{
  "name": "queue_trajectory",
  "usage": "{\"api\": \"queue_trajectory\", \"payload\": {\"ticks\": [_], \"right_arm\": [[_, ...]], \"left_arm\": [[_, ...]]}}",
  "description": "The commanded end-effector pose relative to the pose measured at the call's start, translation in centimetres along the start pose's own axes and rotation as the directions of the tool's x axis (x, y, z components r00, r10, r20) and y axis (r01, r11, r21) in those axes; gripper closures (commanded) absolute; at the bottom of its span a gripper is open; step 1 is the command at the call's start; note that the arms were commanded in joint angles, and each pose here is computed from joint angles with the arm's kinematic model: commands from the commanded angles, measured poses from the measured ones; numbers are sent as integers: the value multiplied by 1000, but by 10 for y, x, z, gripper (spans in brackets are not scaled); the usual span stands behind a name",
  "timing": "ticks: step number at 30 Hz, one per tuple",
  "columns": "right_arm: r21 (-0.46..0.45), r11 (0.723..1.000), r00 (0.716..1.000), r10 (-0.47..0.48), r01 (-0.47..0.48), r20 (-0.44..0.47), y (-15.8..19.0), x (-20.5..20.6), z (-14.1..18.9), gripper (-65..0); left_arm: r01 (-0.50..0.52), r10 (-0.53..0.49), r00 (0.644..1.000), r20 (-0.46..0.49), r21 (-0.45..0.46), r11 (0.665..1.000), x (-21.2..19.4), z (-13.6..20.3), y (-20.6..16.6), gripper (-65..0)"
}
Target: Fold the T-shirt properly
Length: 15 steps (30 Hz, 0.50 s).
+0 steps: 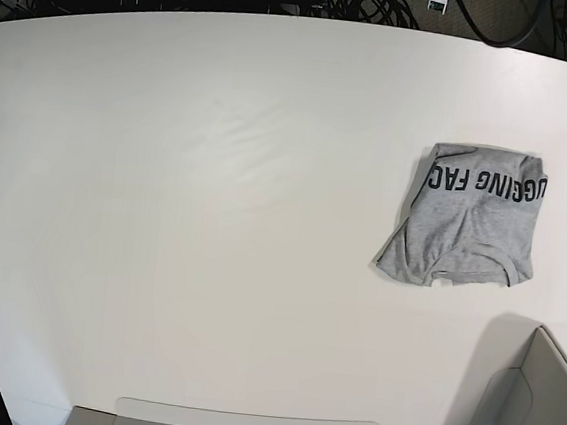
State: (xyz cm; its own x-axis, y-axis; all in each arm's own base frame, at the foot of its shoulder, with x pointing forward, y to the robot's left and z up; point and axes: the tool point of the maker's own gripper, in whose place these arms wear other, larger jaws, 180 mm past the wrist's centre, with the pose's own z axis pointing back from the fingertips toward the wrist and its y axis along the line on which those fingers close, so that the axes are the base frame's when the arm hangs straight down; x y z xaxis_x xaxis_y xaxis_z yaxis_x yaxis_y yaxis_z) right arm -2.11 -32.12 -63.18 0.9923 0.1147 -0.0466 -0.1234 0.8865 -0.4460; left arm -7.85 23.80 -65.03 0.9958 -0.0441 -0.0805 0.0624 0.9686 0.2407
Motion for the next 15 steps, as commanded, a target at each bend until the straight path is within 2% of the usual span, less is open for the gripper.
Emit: {"api": "queue_trajectory", "payload": {"ticks": [1, 15], "right_arm": [[-23, 1000, 1000, 1, 0, 2, -11, 1, -1, 0], [-33, 999, 1000, -8, 8, 25, -18, 15, -3, 0]], "left_arm": [[-4, 4, 1000, -6, 13, 1000, -2, 0, 5, -62], [-7, 7, 1000, -8, 13, 1000, -3, 0, 5, -62]]}}
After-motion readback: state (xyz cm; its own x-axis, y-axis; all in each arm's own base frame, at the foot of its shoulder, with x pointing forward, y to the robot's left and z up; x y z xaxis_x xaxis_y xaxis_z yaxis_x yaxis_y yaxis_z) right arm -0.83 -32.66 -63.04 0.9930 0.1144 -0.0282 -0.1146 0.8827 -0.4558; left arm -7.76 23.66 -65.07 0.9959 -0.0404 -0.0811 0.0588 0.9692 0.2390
